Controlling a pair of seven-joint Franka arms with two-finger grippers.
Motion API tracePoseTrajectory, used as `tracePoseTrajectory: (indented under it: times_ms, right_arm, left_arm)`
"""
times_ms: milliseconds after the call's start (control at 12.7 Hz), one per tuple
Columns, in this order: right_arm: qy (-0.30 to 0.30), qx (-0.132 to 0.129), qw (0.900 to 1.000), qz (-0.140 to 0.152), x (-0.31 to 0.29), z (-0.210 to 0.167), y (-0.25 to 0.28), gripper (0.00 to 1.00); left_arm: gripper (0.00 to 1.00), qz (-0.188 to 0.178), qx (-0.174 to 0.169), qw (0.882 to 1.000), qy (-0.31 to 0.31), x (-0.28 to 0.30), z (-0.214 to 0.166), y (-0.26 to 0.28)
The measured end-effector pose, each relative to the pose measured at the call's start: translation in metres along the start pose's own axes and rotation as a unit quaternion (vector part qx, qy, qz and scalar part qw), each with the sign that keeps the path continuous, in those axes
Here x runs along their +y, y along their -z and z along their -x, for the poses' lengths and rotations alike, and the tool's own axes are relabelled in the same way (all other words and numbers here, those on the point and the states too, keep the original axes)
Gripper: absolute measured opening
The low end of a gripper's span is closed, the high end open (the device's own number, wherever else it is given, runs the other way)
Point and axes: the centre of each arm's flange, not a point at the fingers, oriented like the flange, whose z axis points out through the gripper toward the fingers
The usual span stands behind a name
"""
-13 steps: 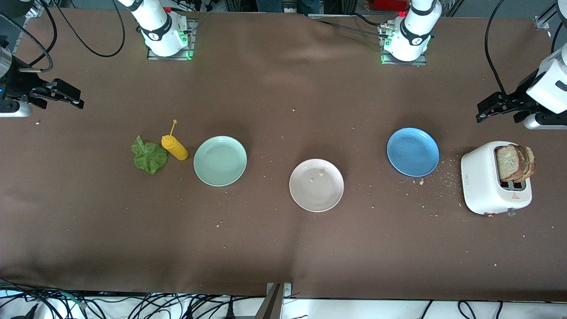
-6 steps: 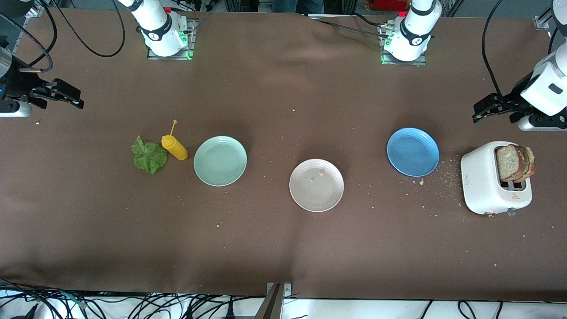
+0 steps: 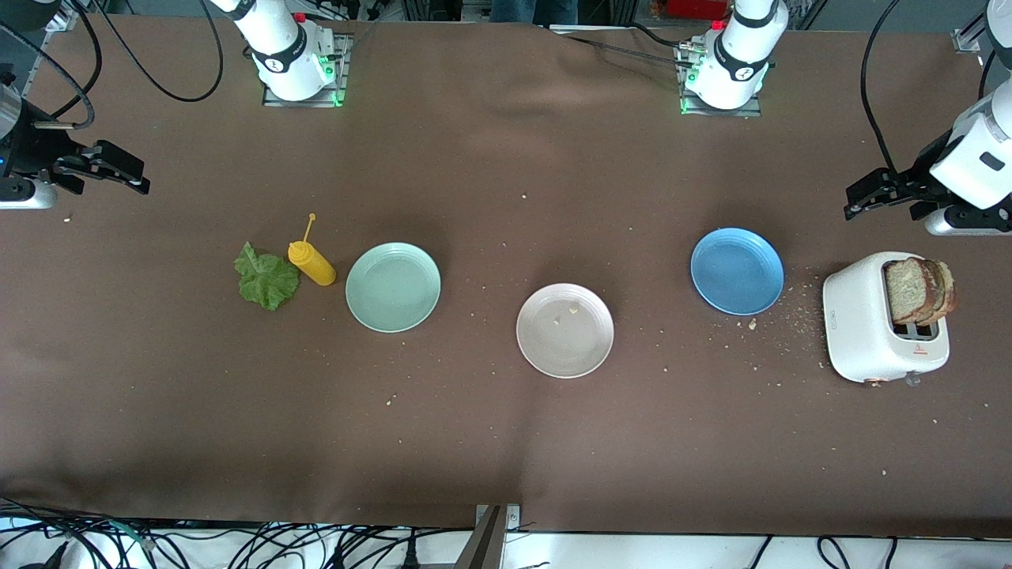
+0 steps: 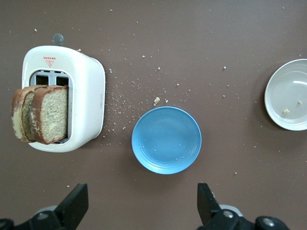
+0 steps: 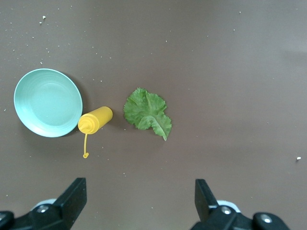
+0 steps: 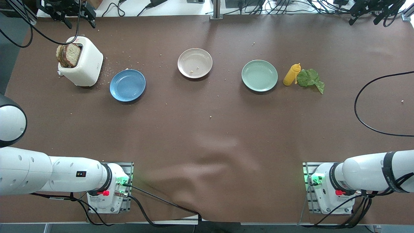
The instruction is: Make sandwich in beige plate with both arms
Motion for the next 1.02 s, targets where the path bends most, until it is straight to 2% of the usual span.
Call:
tracePoseTrajectory:
  times_ms: [1021]
  right_arm:
    - [0.000, -0.003, 1.000, 0.000, 0.0000, -0.0018, -0.0035, 1.00]
  left_arm:
    - [1.00, 0.000, -0.002, 1.000, 0.006, -0.0072, -0.0016, -0.0030]
